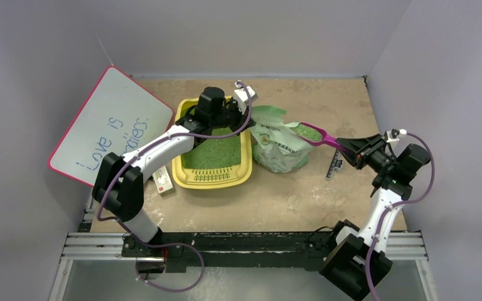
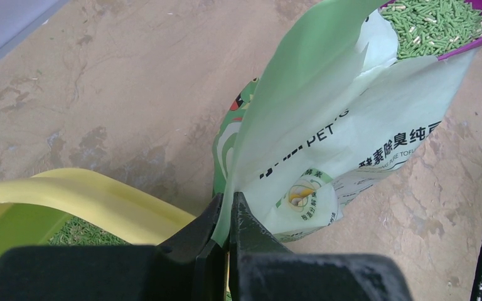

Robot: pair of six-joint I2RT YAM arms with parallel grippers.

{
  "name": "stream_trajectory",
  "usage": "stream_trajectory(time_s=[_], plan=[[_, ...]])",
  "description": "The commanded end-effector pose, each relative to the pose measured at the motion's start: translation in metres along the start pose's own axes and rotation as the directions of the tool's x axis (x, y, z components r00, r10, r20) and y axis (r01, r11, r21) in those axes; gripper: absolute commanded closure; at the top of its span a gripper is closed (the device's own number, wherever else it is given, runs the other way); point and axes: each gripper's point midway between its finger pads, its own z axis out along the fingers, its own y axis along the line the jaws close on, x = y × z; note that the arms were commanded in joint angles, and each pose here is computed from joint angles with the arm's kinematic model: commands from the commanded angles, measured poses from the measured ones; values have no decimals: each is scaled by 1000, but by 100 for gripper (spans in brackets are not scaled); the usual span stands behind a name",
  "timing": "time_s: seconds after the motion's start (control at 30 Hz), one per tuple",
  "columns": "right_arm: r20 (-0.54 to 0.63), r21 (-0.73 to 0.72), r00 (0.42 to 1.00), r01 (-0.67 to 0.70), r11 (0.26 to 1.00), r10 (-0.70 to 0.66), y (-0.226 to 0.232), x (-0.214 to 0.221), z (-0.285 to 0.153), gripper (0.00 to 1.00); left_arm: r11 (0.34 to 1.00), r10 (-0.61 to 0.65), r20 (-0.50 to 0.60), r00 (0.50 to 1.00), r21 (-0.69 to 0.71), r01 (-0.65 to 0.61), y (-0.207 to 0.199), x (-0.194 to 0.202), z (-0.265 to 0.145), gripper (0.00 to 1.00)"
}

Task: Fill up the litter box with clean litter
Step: 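Scoop the cat litter from the cat litter bag.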

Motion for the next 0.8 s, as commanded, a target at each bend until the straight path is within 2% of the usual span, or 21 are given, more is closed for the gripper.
stream_trajectory(time_s=[0.0, 0.2, 0.4, 0.77], plan=[[15, 18, 998, 64, 998, -64, 7, 1, -5, 100, 987, 60, 104, 993, -157, -44, 35, -46, -20, 100], [0, 19, 997, 81, 997, -81, 10, 0, -4, 100, 981, 30, 102, 994, -192, -10, 46, -48, -13, 100], [-39, -24, 986, 164, 986, -165, 27, 4, -1, 100, 975, -6, 79, 997, -221, 23, 56, -41, -2, 100], [-45, -77, 969, 239, 968, -242, 50, 8, -1, 100, 985, -23, 81, 996, -170, 37, 43, -37, -5, 100]])
